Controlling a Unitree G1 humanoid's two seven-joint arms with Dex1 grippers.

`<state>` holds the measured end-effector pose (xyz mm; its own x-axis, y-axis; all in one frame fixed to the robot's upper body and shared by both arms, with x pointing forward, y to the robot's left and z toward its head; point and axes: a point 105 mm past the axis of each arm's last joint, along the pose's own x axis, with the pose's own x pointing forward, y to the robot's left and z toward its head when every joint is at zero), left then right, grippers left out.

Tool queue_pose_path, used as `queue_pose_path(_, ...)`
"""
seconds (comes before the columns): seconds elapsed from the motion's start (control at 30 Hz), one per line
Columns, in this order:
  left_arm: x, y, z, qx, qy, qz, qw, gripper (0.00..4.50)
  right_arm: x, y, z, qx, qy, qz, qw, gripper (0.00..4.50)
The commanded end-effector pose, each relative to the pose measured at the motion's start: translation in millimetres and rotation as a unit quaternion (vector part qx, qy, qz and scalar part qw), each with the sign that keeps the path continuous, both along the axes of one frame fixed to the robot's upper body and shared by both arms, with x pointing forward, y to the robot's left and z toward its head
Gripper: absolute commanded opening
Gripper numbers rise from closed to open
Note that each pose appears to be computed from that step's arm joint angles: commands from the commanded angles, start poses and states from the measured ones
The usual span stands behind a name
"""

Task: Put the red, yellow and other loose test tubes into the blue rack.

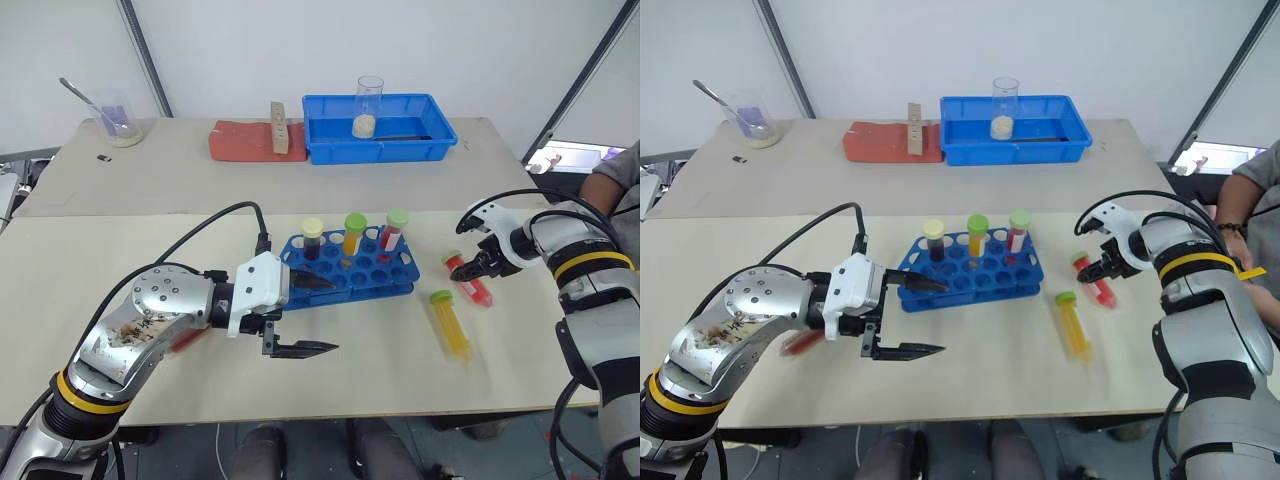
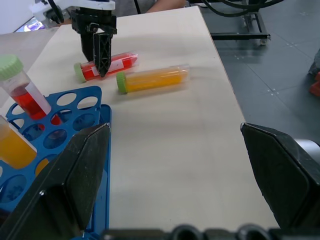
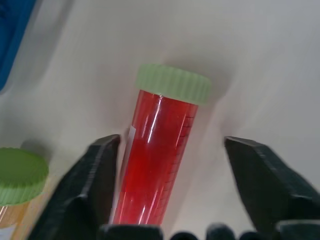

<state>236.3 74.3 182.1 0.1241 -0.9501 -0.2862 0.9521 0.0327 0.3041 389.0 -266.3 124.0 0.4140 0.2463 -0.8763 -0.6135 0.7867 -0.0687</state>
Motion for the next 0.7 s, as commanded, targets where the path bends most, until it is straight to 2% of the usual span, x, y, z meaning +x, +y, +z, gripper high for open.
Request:
queue_pose_path(0.03, -2.3, -2.4, 5.8, -0.007, -0.021, -0.005, 1.000, 4.50, 4.1, -5.9, 11.8, -0.006, -0.015, -0.005, 1.000, 2.16)
queue_pose_path(0.13, -0.9, -2.3, 5.4, -0.007, -0.021, -0.004, 1.000, 4.50, 4.3, -6.8, 11.8, -0.005, -0.014, -0.009, 1.000, 1.16)
queue_pose_path(0.17, -0.4, -1.8, 5.4, -0.007, -0.021, -0.003, 1.000, 4.50, 4.7, -7.4, 13.6, -0.003, -0.016, -0.012, 1.000, 1.01)
queue_pose_path(0.3, 2.2, 2.0, 5.8, -0.010, -0.013, -0.001, 1.000, 4.50, 11.4, -9.9, 31.5, 0.017, -0.057, -0.031, 0.998, 1.01)
queue_pose_path(0.43, 8.4, 13.4, 6.1, -0.012, -0.004, 0.020, 1.000, 4.50, 10.1, -1.5, 74.4, 0.068, -0.125, 0.000, 0.990, 1.01)
queue_pose_path(0.53, 11.7, 19.7, 8.1, -0.023, -0.004, 0.037, 0.999, 4.50, -14.4, 9.3, 92.6, 0.084, -0.189, 0.062, 0.977, 1.01)
queue_pose_path(0.6, 12.5, 23.0, 10.4, -0.034, -0.007, 0.042, 0.999, 4.50, -40.0, 22.8, 98.6, 0.104, -0.232, 0.112, 0.961, 1.01)
queue_pose_path(0.7, 13.4, 27.8, 13.1, -0.047, -0.007, 0.047, 0.998, 4.50, -68.9, 41.3, 106.0, 0.143, -0.302, 0.140, 0.932, 1.01)
